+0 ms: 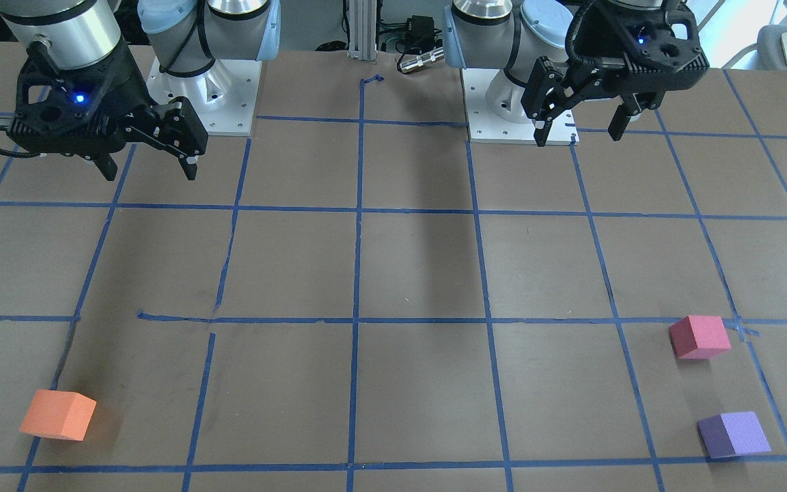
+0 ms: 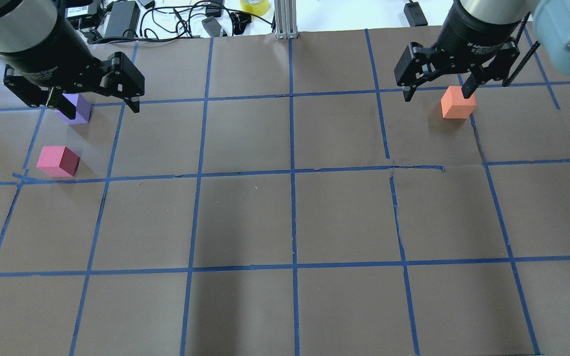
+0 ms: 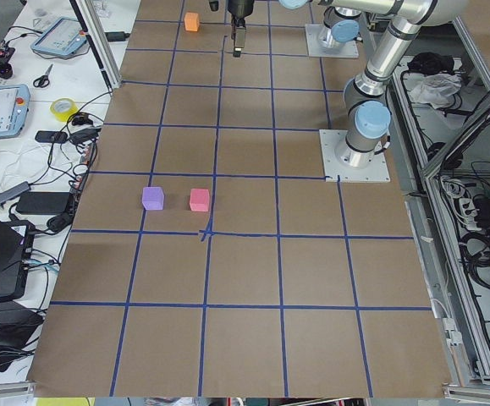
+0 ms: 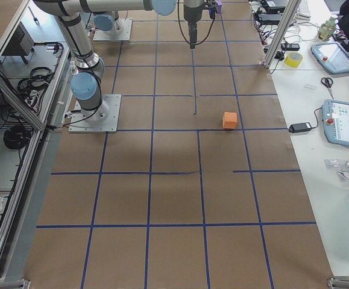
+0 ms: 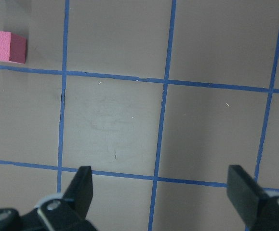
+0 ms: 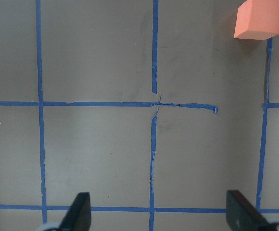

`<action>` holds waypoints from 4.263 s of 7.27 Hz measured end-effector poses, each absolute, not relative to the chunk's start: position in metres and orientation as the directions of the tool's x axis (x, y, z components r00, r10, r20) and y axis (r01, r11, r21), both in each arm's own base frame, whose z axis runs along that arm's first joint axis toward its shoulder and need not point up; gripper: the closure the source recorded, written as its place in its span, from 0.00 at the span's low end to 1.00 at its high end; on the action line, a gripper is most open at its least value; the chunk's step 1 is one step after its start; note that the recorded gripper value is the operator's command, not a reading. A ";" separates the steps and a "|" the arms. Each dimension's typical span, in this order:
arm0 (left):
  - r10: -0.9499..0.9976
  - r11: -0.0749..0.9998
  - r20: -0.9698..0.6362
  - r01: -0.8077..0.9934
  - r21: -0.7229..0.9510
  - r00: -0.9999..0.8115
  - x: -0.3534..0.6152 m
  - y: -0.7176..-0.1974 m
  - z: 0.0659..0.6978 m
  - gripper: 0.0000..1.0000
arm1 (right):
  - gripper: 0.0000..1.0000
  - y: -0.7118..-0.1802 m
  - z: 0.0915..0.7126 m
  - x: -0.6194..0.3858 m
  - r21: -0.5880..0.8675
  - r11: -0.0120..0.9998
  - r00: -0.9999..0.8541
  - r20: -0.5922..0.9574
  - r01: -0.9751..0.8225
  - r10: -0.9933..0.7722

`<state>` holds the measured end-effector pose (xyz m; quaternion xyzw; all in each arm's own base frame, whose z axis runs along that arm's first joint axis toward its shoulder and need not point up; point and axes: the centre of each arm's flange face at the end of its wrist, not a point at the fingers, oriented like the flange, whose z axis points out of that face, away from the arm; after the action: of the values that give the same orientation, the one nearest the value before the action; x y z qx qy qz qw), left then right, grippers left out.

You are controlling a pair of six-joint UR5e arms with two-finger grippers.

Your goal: Arrange blocks in a line

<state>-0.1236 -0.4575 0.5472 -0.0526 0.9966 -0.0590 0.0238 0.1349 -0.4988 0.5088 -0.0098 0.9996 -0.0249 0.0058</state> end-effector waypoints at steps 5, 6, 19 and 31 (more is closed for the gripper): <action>-0.108 0.988 -0.041 -0.102 -0.119 -0.993 -0.123 -0.458 0.547 0.00 | 0.00 -0.501 0.505 0.134 -0.041 0.999 -1.000 0.001 -0.028 -0.028; -0.108 0.988 -0.041 -0.102 -0.119 -0.993 -0.124 -0.458 0.547 0.00 | 0.00 -0.501 0.504 0.134 -0.041 0.999 -1.000 0.001 -0.029 -0.029; -0.107 0.988 -0.042 -0.102 -0.115 -0.993 -0.124 -0.457 0.544 0.00 | 0.00 -0.502 0.505 0.131 -0.042 0.999 -1.000 0.009 -0.021 -0.021; -0.107 0.988 -0.042 -0.102 -0.115 -0.993 -0.124 -0.457 0.544 0.00 | 0.00 -0.652 0.338 -0.004 -0.100 0.993 -0.993 0.094 0.067 0.076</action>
<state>-0.1237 -0.4571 0.5445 -0.0523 0.9967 -0.0564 0.0240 -0.0043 -0.6516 0.3384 0.0360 0.9970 -0.0484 -0.0488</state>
